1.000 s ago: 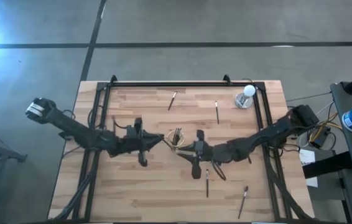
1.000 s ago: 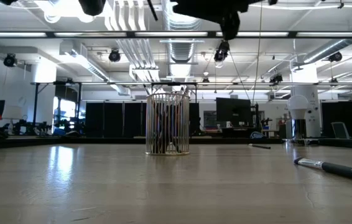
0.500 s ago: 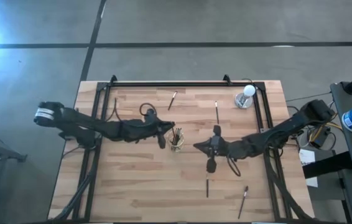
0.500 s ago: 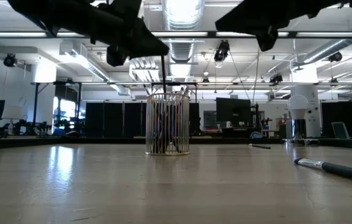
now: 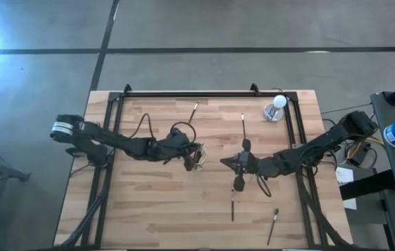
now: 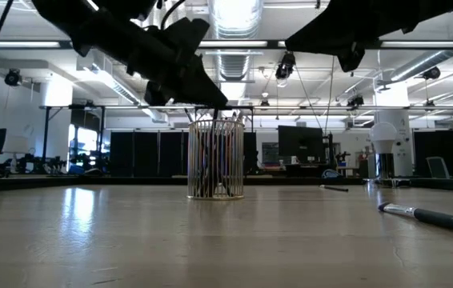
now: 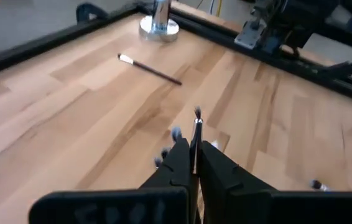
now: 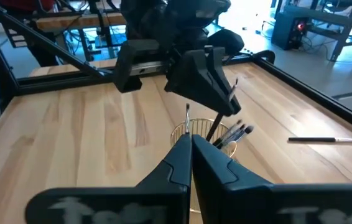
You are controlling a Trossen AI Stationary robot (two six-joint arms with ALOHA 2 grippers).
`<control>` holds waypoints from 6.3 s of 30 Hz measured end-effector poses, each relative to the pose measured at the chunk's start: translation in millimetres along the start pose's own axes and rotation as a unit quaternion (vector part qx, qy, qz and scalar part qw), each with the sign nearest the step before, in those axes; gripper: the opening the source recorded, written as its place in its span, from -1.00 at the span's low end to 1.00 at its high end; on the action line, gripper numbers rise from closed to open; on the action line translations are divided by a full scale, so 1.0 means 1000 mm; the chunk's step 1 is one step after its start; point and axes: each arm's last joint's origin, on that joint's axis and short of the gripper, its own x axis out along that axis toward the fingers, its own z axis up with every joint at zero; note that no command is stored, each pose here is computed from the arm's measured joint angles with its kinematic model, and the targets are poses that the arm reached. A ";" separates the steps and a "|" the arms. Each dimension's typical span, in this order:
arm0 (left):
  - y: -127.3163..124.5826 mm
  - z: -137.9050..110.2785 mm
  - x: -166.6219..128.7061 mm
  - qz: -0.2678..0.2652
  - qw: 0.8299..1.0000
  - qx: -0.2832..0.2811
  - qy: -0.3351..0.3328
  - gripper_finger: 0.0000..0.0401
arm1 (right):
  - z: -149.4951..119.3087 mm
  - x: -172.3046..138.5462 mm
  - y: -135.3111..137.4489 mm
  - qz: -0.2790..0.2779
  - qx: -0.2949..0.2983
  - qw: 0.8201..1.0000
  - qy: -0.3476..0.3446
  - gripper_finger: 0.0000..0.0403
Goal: Pick & Place Makeup Brushes
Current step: Put the liner brush into the gold makeup brush holder, then put the eyeshadow brush into the gold makeup brush holder
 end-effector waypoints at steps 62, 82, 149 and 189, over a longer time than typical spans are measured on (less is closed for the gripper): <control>0.127 -0.045 -0.048 -0.079 0.987 0.027 -0.137 -1.00 | -0.075 0.056 -0.253 -0.398 0.296 0.831 0.253 -0.50; 0.128 -0.050 -0.048 -0.079 0.989 0.028 -0.123 -1.00 | -0.071 0.074 -0.258 -0.371 0.293 0.829 0.298 -0.80; 0.132 -0.050 -0.048 -0.051 0.991 0.014 -0.125 -1.00 | -0.020 0.138 -0.016 -0.055 0.042 0.975 -0.211 -0.95; 0.130 -0.050 -0.051 -0.090 0.987 0.002 -0.133 -1.00 | 0.009 0.064 -0.009 -0.084 0.163 0.979 0.087 -0.91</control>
